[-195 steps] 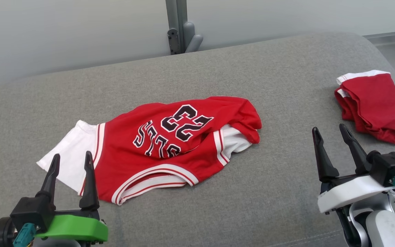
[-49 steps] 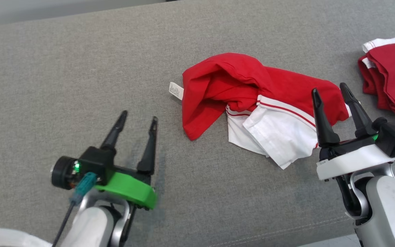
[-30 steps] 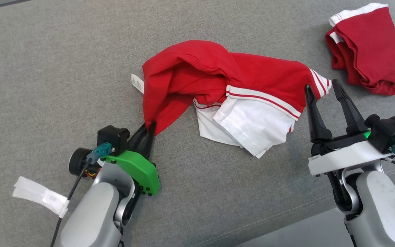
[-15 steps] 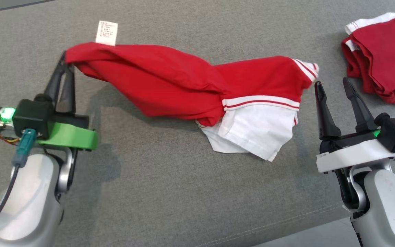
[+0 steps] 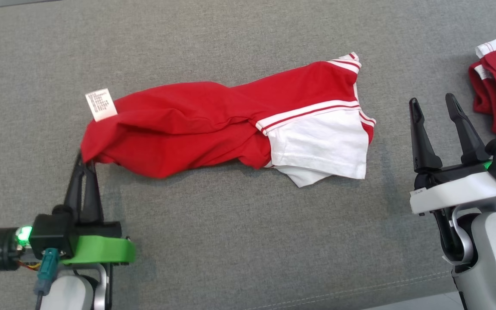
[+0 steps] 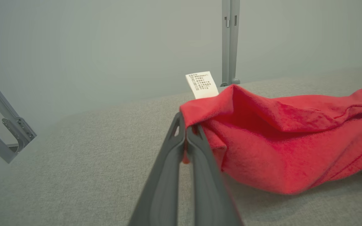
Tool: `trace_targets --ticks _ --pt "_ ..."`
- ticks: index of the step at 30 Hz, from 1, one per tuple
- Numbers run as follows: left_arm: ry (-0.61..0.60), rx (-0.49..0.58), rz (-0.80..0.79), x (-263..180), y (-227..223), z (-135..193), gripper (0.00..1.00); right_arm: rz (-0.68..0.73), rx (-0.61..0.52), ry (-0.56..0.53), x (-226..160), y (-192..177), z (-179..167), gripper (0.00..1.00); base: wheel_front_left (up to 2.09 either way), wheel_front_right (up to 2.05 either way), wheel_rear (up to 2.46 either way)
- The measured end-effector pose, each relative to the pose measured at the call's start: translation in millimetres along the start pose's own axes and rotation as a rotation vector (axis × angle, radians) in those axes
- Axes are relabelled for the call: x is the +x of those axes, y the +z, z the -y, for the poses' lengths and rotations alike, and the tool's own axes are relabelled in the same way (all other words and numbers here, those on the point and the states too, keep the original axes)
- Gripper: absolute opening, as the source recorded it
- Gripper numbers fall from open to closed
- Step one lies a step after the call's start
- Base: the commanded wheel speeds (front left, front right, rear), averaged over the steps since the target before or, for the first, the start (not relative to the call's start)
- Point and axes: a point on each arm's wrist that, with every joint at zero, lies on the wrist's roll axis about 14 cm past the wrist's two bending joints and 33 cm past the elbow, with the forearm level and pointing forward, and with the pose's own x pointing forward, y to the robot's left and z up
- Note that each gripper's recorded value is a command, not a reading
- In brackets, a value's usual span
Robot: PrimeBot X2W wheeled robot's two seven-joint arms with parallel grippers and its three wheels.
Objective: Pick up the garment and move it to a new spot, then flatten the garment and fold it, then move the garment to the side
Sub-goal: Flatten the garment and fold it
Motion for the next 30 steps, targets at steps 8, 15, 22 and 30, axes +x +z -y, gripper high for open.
trace_targets --ticks 8,15,22,30 --pt "0.033 -0.167 -0.178 -25 -52 12 1.0 -0.018 -0.002 0.013 3 -3 -4 1.0 0.0 0.0 0.0" --pt "0.04 -0.222 -0.118 -22 -34 11 1.0 -0.02 -0.001 0.02 -1 0 -7 1.0 0.0 0.0 0.0" --pt "0.051 -0.229 -0.02 -24 -1 4 1.0 -0.006 -0.004 0.036 -9 9 -15 1.0 0.0 0.0 0.0" --pt "0.047 -0.169 -0.011 -35 17 -13 1.0 -0.005 -0.01 0.051 -24 17 -22 1.0 0.0 0.0 0.0"
